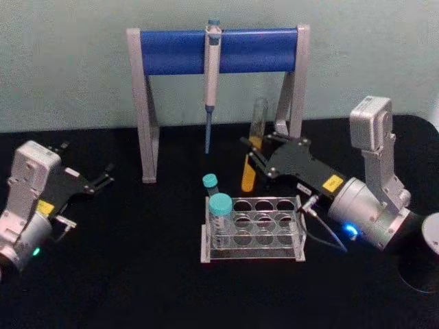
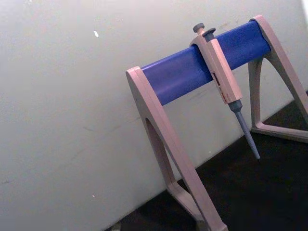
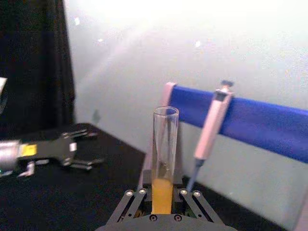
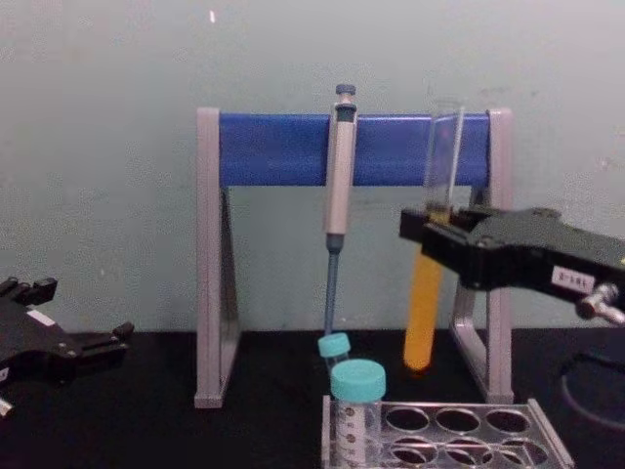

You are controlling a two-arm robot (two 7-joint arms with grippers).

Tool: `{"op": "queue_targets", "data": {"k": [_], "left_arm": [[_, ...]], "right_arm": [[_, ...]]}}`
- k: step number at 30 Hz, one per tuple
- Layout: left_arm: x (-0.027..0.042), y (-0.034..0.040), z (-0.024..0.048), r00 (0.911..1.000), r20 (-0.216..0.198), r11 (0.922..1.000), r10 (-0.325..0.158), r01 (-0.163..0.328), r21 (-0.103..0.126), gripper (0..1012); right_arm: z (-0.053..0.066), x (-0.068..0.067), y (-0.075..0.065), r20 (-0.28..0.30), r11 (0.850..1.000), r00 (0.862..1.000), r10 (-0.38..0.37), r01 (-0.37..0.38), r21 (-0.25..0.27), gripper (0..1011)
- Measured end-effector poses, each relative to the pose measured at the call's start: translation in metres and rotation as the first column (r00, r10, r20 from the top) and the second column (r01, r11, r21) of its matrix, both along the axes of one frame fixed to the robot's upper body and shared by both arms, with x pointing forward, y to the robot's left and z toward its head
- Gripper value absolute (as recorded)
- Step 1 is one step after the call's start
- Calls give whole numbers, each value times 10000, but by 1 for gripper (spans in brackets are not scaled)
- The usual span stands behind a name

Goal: Pick up the test tube from the test tube rack, shake it, then place it back into the test tube rack.

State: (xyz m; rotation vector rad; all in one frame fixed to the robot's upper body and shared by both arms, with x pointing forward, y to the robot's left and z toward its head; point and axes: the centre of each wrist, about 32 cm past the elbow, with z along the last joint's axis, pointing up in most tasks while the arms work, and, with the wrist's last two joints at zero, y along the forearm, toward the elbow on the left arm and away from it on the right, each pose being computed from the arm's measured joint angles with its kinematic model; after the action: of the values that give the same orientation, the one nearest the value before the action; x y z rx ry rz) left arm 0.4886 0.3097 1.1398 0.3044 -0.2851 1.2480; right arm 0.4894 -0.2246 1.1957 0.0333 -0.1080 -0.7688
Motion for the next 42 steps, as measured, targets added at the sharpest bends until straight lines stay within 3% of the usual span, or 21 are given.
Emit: {"op": "queue_targets", "data": {"k": [10,35,42], "left_arm": [[0,0,0,10000,-1,10000,0,0,0,1002],[0,0,0,10000,-1,10000,0,0,0,1001],[0,0,0,10000,-1,10000,0,0,0,1001]], "right_arm": [[-53,47,-44,205,9946,9946,-1021,1016,219,223],[-64,39,-55,172,9931,9930,-1171,1170,110,223],[-48,11,-105,268,9894,9893,-1434,1439,-170,223]]}}
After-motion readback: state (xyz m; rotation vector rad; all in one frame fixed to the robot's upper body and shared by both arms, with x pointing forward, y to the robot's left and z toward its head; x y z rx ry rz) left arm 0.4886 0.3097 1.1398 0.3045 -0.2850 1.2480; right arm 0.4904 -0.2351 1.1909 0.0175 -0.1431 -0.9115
